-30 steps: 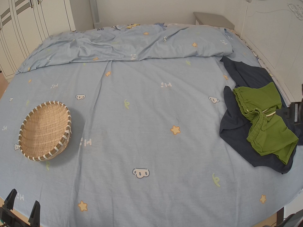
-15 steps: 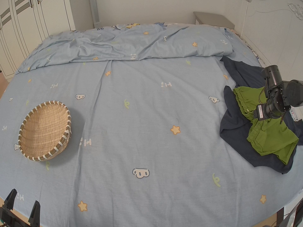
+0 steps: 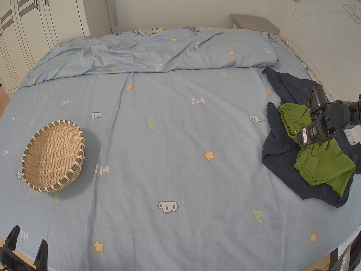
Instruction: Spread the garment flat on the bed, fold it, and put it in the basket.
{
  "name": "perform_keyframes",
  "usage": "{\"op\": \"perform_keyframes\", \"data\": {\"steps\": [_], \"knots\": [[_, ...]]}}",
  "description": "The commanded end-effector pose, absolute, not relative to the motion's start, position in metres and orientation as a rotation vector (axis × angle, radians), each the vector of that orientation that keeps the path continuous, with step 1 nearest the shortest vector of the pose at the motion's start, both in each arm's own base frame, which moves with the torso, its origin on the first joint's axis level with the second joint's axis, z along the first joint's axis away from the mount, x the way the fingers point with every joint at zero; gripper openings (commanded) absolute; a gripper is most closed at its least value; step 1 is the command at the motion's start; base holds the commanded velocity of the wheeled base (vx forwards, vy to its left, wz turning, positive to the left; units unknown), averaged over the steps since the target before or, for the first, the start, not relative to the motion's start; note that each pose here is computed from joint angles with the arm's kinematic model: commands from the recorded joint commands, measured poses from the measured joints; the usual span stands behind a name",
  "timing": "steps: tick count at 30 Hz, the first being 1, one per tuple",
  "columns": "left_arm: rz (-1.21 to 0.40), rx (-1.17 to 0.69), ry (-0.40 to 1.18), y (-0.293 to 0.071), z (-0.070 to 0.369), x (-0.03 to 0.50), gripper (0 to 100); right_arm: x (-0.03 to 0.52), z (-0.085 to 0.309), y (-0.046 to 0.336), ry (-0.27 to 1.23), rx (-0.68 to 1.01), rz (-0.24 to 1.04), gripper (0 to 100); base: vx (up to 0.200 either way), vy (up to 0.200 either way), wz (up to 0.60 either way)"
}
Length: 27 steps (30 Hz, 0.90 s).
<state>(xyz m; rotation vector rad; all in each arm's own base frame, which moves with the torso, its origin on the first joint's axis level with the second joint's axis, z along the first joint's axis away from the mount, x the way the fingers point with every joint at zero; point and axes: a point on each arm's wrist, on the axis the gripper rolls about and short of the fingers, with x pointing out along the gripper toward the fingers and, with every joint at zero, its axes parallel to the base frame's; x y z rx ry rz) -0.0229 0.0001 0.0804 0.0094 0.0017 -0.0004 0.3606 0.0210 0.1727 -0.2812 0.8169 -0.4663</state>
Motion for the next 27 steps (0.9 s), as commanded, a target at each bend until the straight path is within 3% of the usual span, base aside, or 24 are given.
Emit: {"op": "perform_keyframes", "data": {"steps": [1, 4, 5, 18, 27], "knots": [[0.000, 0.009, 0.012, 0.000, 0.076, -0.022, 100, 0.364, 0.169, 0.020, 0.825, -0.282, -0.470, 100, 0.000, 0.000, 0.00], [0.000, 0.009, 0.012, 0.000, 0.076, -0.022, 100, 0.367, 0.175, 0.017, 0.814, -0.275, -0.478, 100, 0.000, 0.000, 0.00], [0.000, 0.009, 0.012, 0.000, 0.076, -0.022, 100, 0.369, 0.174, 0.015, 0.816, -0.272, -0.483, 0, 0.000, 0.000, 0.00], [0.000, 0.009, 0.012, 0.000, 0.076, -0.022, 100, 0.388, 0.160, 0.016, 0.833, -0.278, -0.481, 0, 0.000, 0.000, 0.00], [0.000, 0.009, 0.012, 0.000, 0.076, -0.022, 100, 0.384, 0.194, 0.025, 0.794, -0.269, -0.449, 0, 0.000, 0.000, 0.00]]}}
